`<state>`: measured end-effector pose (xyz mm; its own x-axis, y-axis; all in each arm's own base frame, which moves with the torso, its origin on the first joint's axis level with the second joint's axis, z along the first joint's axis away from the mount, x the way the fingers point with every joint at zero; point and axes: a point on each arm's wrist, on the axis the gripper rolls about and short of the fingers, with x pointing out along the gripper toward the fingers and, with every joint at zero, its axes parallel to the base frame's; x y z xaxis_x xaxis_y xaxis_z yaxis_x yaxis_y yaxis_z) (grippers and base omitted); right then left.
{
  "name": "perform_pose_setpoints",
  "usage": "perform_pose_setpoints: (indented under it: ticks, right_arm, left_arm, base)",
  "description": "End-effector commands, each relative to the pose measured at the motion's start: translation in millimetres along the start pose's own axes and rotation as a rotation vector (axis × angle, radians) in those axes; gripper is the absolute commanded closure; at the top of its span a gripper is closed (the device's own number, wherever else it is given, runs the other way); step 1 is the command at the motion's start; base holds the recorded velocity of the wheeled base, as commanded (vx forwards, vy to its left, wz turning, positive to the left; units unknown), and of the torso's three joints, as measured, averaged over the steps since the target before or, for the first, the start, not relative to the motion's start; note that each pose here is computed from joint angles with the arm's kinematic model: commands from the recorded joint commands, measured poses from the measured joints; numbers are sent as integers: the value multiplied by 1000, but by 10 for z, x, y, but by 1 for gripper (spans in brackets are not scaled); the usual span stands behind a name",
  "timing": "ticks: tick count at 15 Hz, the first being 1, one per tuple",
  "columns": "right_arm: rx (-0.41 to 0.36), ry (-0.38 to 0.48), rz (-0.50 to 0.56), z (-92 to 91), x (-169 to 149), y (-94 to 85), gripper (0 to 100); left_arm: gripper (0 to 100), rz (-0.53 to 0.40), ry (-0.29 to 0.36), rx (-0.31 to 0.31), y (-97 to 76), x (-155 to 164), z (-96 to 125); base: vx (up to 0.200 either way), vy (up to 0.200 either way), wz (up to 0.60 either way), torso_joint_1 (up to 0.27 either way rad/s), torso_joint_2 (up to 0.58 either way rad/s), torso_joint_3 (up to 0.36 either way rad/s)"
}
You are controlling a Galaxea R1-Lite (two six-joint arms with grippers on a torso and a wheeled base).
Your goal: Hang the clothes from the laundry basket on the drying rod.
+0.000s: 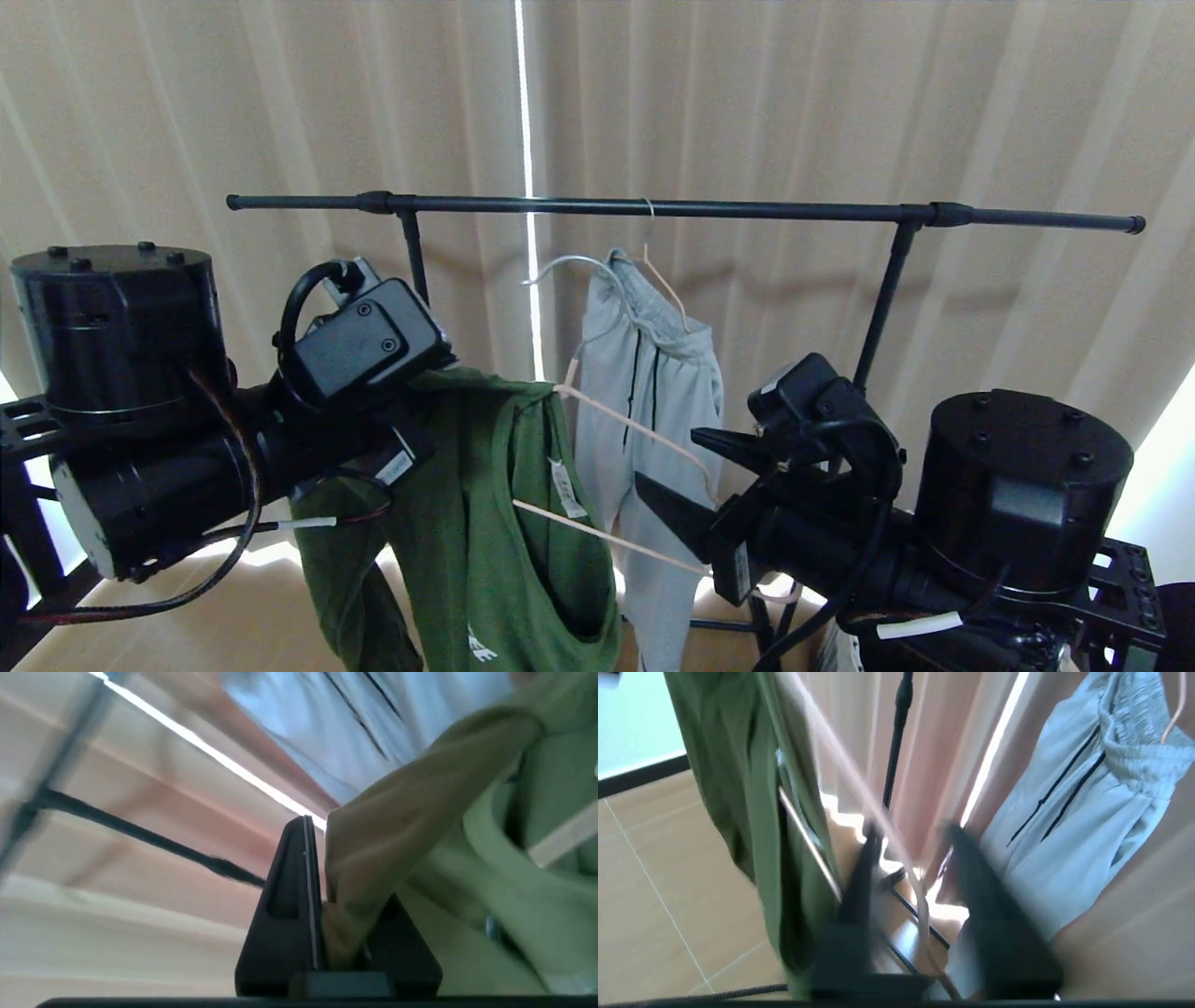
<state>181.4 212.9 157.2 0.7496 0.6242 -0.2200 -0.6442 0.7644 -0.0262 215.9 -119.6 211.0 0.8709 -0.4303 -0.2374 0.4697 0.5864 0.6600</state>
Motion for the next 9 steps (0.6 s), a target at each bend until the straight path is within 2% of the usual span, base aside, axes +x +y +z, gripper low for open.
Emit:
perform_pose_setpoints:
  ticks: [1, 2, 3, 6, 9]
  right_arm:
    - [-1, 4, -1, -11, 3, -1, 0]
    - [4, 0, -14, 1, -1, -37, 0]
    - [6, 0, -23, 0, -3, -59, 0]
    - [5, -11, -34, 26, -82, -97, 0]
    - [-23, 59, -35, -154, -128, -110, 0]
  left_arm:
    - [100, -1, 27, 0, -37, 17, -64]
    - [100, 106, 118, -5, -6, 22, -97]
    - [100, 130, 138, -10, -2, 16, -103]
    - [100, 267, 236, -84, 27, -2, -115]
    - [100, 315, 246, -175, 25, 7, -100]
  base:
    - [0, 0, 0, 0, 0, 0]
    - [0, 0, 0, 0, 0, 0]
    - [0, 0, 0, 0, 0, 0]
    - [0, 0, 0, 0, 0, 0]
    - [0, 0, 0, 0, 0, 0]
